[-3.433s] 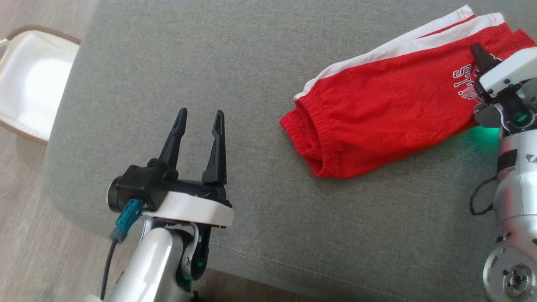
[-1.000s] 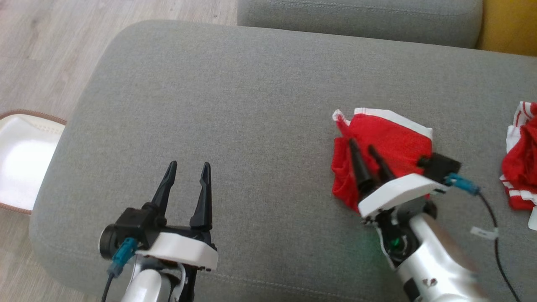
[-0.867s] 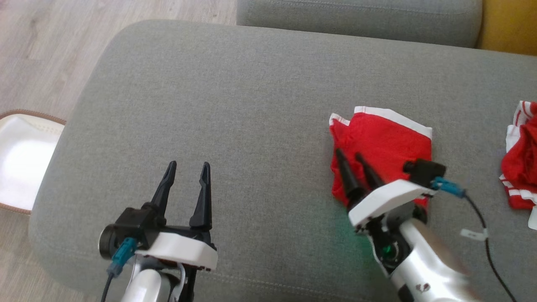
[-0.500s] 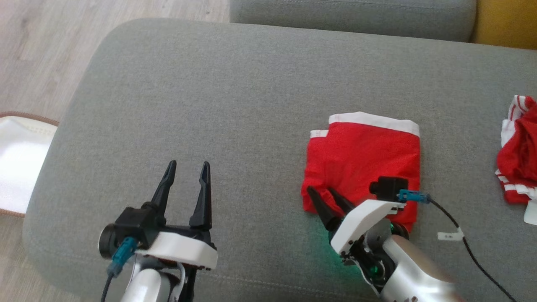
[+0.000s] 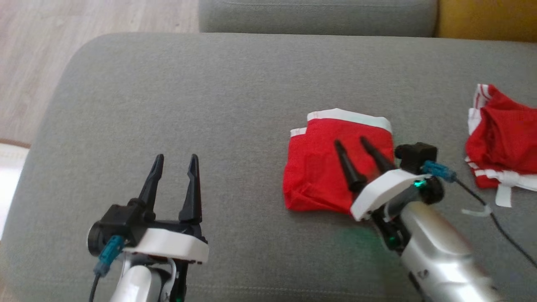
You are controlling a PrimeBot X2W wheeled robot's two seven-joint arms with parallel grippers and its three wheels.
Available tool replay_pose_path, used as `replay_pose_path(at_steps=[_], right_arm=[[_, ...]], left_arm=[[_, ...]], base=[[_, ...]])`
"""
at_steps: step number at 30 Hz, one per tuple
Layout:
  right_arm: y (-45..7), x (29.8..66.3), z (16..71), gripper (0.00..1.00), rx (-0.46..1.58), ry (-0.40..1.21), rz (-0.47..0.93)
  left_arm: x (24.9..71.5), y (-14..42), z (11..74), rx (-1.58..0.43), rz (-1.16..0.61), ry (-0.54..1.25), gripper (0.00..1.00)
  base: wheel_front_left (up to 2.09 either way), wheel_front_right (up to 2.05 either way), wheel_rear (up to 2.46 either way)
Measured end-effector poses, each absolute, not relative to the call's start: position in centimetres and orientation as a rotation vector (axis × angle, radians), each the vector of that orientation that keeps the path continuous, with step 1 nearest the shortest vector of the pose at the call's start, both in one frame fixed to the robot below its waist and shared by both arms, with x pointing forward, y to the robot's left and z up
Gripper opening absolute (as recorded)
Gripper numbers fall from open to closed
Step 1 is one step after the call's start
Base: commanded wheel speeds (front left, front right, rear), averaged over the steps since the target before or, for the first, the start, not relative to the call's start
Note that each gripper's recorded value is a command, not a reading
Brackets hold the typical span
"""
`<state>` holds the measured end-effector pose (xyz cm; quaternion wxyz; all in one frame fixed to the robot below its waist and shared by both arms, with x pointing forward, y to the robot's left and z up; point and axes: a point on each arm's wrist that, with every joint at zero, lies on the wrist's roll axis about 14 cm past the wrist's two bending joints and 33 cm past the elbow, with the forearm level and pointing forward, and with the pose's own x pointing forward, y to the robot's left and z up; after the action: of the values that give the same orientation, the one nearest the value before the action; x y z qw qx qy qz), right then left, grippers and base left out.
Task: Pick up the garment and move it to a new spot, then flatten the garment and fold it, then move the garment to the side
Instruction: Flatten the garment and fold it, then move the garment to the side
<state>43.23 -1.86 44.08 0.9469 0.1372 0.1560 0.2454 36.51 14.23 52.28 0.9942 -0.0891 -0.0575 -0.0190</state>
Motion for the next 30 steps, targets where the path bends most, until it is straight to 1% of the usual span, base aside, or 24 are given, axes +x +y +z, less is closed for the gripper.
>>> replay_pose_path(at_steps=[5, 6, 12, 13, 15, 18, 23, 30], right_arm=[[-6.1, 44.4, 45.9, 1.00, 0.125, 0.211, 0.446], [-7.6, 44.9, 47.4, 1.00, 0.101, 0.144, 0.410], [-13.0, 43.9, 50.4, 1.00, -0.002, -0.007, 0.270], [-13.0, 43.9, 50.4, 1.00, -0.002, -0.007, 0.270], [-14.7, 43.0, 50.6, 1.00, -0.039, -0.028, 0.222], [-16.2, 41.6, 50.7, 1.00, -0.042, -0.050, 0.158], [-18.6, 39.7, 49.5, 1.00, -0.065, -0.024, 0.076], [-19.0, 38.4, 47.9, 1.00, -0.050, 0.024, 0.049]], left_arm=[[37.1, 13.5, 53.0, -0.181, -0.065, -0.137, 1.00], [37.3, 13.0, 53.3, -0.179, -0.083, -0.147, 1.00], [37.9, 11.9, 54.7, -0.188, -0.119, -0.188, 1.00], [37.9, 11.9, 54.7, -0.188, -0.119, -0.188, 1.00], [38.2, 11.5, 55.2, -0.192, -0.131, -0.202, 1.00], [38.6, 11.1, 55.6, -0.194, -0.146, -0.211, 1.00], [38.9, 9.9, 55.3, -0.204, -0.187, -0.202, 1.00], [39.1, 9.2, 54.5, -0.208, -0.209, -0.174, 1.00]], base=[[0.00, 0.00, 0.00], [0.00, 0.00, 0.00], [0.00, 0.00, 0.00], [0.00, 0.00, 0.00], [0.00, 0.00, 0.00], [0.00, 0.00, 0.00], [0.00, 0.00, 0.00], [0.00, 0.00, 0.00]])
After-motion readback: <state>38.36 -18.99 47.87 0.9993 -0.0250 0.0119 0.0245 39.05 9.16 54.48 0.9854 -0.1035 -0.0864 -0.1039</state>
